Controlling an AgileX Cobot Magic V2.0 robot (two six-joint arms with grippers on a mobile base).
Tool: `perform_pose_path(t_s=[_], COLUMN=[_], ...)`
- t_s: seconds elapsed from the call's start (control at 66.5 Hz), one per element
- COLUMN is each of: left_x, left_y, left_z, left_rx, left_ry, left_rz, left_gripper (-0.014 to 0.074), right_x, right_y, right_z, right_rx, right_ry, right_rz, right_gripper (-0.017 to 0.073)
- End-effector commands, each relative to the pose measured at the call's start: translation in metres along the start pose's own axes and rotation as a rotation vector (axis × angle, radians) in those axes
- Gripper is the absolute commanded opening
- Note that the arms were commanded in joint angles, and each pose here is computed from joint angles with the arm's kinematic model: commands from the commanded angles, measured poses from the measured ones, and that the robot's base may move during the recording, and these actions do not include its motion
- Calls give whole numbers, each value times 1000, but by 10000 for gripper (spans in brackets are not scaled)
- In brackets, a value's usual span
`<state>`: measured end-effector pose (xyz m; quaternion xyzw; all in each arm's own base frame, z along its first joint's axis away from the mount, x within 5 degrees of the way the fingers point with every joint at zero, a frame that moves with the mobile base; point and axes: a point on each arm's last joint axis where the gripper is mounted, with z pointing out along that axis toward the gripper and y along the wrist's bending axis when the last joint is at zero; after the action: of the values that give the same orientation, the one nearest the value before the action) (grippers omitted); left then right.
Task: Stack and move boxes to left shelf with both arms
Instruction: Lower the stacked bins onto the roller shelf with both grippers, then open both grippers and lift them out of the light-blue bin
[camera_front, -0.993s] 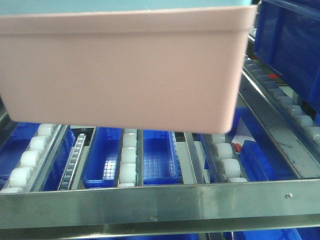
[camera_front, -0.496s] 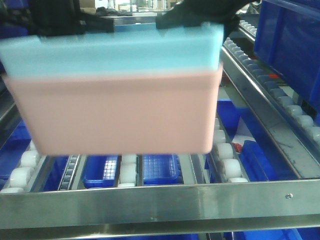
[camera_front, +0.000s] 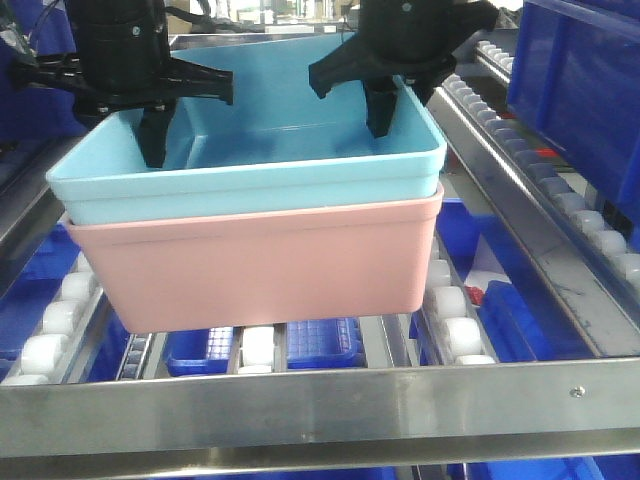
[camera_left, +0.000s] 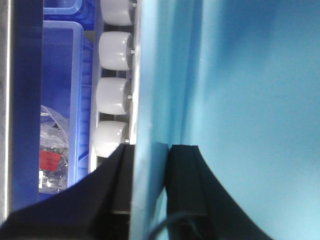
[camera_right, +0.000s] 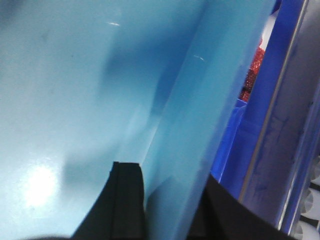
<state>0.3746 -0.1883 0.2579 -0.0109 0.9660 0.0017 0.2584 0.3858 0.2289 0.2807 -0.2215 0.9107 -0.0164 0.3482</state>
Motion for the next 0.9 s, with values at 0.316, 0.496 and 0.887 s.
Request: perform_pose_path(t_s=[0.316,0.496,0.887], left_x=[-10,-19,-29], left_y=[-15,-14,-7], left_z=[-21,-38,-94], left_rx=[112,89,74], left_ry=[-74,-63,-126], left_rz=[-25,1,53], left_gripper=[470,546,542], right_x=[-23,-27,-31], right_y=[6,3,-13], right_z=[-37,-48,-92], right_rx=[-66,-56,-14], right_ry=[-116,-110,-158], right_rz=[20,27,26], right_gripper=[526,612,612])
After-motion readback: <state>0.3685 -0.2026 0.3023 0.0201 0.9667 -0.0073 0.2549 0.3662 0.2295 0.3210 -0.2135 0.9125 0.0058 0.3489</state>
